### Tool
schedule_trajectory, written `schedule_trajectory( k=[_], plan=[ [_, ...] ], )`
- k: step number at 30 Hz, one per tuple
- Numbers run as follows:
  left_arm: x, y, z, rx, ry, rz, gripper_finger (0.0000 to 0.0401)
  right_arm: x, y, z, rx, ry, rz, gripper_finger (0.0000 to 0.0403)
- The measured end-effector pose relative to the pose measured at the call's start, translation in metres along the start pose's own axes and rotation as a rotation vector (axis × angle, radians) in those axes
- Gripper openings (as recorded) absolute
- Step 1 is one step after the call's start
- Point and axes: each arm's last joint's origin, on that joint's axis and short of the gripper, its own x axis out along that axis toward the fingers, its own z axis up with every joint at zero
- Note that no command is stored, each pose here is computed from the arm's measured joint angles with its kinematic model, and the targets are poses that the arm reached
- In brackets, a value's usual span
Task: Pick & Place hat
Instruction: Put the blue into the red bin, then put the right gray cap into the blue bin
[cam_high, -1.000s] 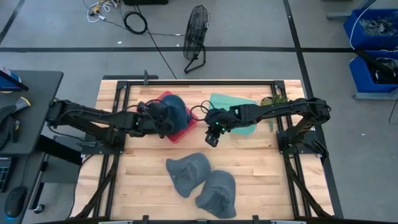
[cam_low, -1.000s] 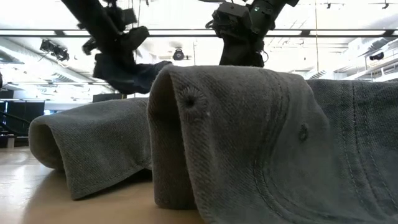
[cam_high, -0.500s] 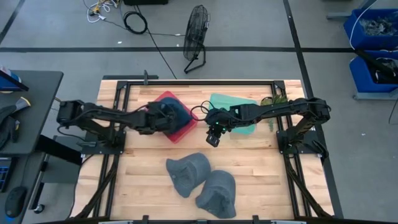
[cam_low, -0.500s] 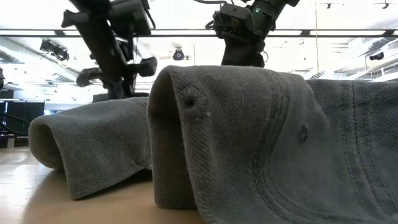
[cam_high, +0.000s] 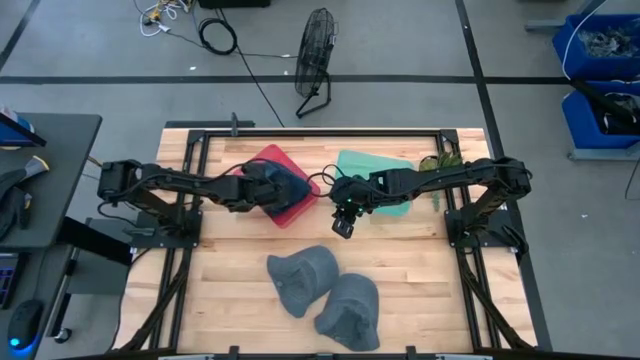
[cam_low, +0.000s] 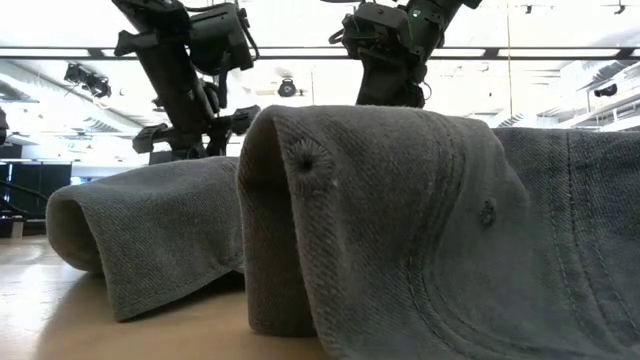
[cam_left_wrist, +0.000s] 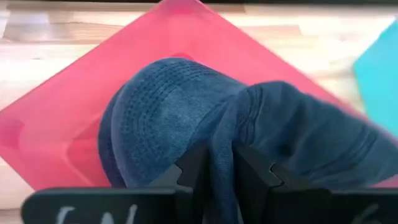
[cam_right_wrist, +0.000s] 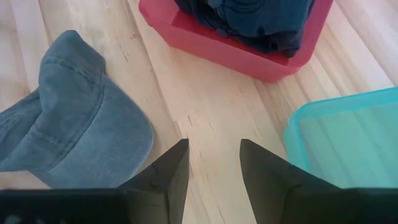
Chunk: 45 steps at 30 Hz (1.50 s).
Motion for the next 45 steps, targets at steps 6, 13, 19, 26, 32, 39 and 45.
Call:
schedule_trajectory(
  k=[6,13,19,26,32,39,45],
  plan=[
    [-0.020,0.004,0.016,0.037,-0.014,-0.062,0.0077,0.000,0.000,0.000,0.000,0.002,0.005,0.0148],
    [-0.068,0.010,0.046,0.286,-0.112,-0.233,0.0078,0.000,0.001,-0.001,0.051,0.005,0.010,0.0148],
    [-0.107,0.020,0.053,0.638,-0.202,-0.375,0.0078,-0.001,0.009,-0.004,0.062,0.013,0.023,0.0148],
    [-0.130,0.027,0.044,0.835,-0.120,-0.640,0.0078,-0.003,0.030,-0.016,0.104,0.044,0.049,0.0148],
    [-0.133,0.026,0.038,0.954,-0.100,-0.704,0.0078,-0.009,0.062,-0.036,0.096,0.146,0.186,0.0141],
    [-0.132,0.027,0.037,0.972,-0.094,-0.692,0.0078,-0.026,0.122,-0.075,-0.160,0.141,0.314,0.0131],
    [-0.132,0.027,0.037,0.970,-0.093,-0.692,0.0078,-0.024,0.170,-0.107,-0.349,0.001,0.351,0.0130]
  ],
)
